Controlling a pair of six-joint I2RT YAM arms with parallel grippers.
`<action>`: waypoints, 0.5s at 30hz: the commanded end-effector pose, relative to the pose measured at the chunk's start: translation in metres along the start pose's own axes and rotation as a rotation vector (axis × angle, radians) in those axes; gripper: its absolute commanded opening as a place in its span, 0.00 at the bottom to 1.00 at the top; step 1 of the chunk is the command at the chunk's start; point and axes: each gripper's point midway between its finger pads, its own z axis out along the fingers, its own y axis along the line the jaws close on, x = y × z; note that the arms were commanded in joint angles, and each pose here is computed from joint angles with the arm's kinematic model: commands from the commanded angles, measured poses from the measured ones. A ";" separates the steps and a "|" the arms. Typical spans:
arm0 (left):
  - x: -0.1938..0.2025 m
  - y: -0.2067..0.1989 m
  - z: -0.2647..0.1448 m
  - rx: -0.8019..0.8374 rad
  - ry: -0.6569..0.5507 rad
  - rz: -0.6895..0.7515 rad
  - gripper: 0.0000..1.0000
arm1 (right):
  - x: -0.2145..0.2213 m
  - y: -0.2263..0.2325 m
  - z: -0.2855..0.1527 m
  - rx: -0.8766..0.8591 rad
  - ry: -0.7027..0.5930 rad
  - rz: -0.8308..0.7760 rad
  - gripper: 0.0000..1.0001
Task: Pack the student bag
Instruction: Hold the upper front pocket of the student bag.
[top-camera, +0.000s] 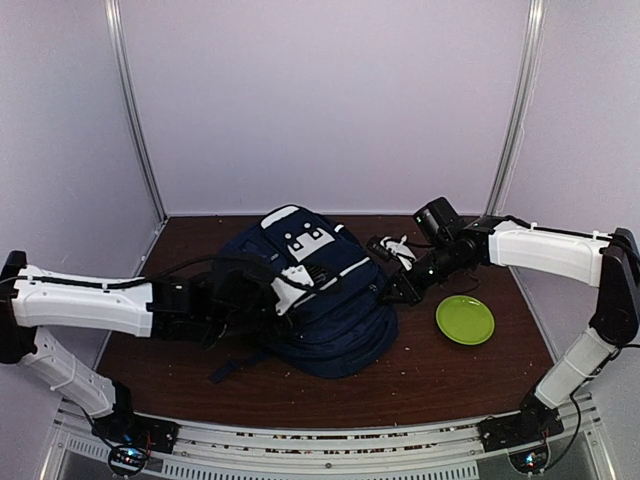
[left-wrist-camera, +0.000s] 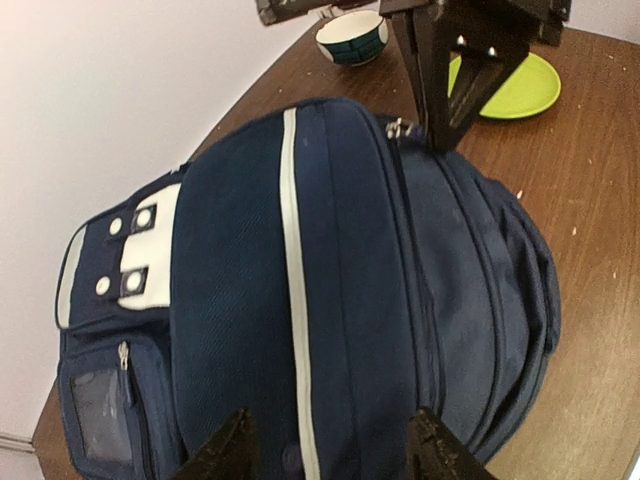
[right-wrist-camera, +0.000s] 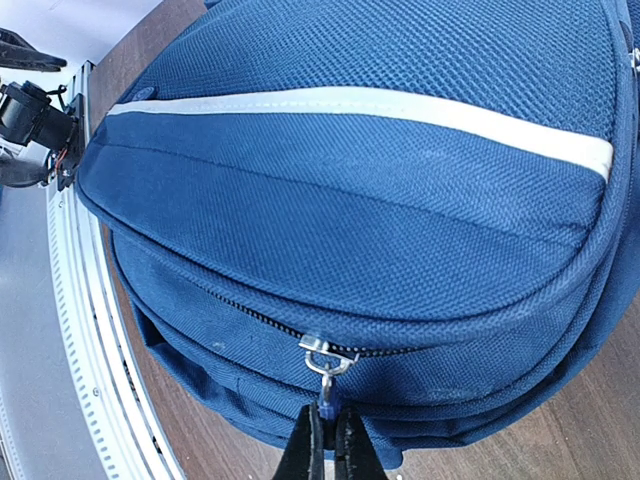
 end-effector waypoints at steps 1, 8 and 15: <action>-0.040 -0.008 0.035 -0.009 -0.029 -0.023 0.54 | 0.000 0.011 -0.009 -0.023 -0.004 -0.009 0.00; -0.032 -0.013 0.080 -0.079 0.051 0.019 0.54 | 0.000 0.014 -0.009 -0.037 -0.008 -0.007 0.00; -0.006 -0.006 0.101 -0.142 0.154 0.037 0.48 | -0.001 0.015 -0.011 -0.036 -0.012 -0.009 0.00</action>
